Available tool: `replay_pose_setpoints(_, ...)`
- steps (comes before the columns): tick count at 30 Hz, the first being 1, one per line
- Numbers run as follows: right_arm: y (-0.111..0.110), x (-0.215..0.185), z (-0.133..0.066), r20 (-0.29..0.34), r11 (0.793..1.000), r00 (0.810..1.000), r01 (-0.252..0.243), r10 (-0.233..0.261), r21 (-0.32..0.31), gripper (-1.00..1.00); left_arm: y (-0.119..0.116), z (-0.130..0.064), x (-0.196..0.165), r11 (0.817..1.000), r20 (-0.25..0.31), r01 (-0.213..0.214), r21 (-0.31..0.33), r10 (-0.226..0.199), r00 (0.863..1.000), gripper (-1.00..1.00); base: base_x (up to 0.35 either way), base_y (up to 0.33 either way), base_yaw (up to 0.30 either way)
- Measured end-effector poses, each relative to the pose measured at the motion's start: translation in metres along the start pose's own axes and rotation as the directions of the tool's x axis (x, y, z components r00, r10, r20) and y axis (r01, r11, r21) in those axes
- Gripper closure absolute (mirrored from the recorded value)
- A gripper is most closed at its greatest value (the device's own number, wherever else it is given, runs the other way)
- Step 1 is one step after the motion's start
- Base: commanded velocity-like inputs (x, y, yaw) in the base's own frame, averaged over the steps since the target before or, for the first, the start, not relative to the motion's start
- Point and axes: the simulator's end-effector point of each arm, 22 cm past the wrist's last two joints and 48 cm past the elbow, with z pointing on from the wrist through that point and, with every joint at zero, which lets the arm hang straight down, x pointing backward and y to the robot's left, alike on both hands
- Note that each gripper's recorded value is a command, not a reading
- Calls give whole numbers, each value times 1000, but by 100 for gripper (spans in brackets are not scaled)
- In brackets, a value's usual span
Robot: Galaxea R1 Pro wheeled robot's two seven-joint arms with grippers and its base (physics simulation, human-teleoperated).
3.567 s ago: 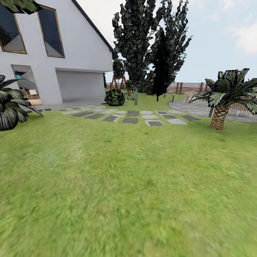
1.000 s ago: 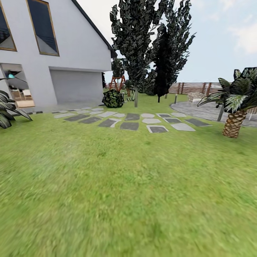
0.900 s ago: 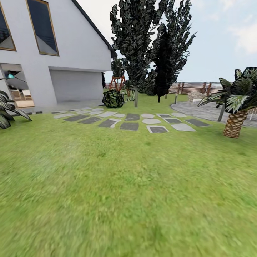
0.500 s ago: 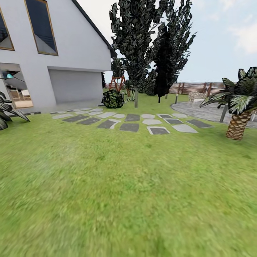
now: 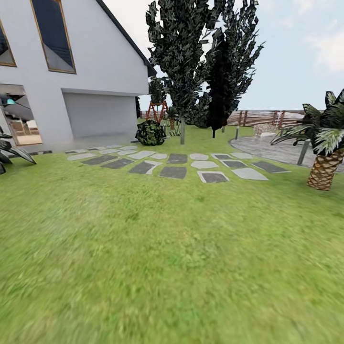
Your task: Take the three Easter eggs out of the wicker basket on the lawn in the garden, then place them on the lawn next to a single tree (choose any tree) so that all three eggs are next to the same tree and none are left in the basket.
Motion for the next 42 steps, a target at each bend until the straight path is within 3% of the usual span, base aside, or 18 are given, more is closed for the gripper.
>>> replay_pose_setpoints(3,-1,0,0,0,1000,1000,0,0,1,-100,16,-1,-2,1000,4,-9,-17,10,1000,-100,288,-151,0)
replay_pose_setpoints(23,0,-1,0,2,1000,1000,-5,5,2,-100,16,-1,-1,1000,2,-7,-17,7,1000,-100,284,-156,-45)
replay_pose_setpoints(42,1,0,0,1,1000,1000,-6,6,0,-100,16,-1,-1,1000,2,-6,-17,6,1000,-100,316,-11,-40)
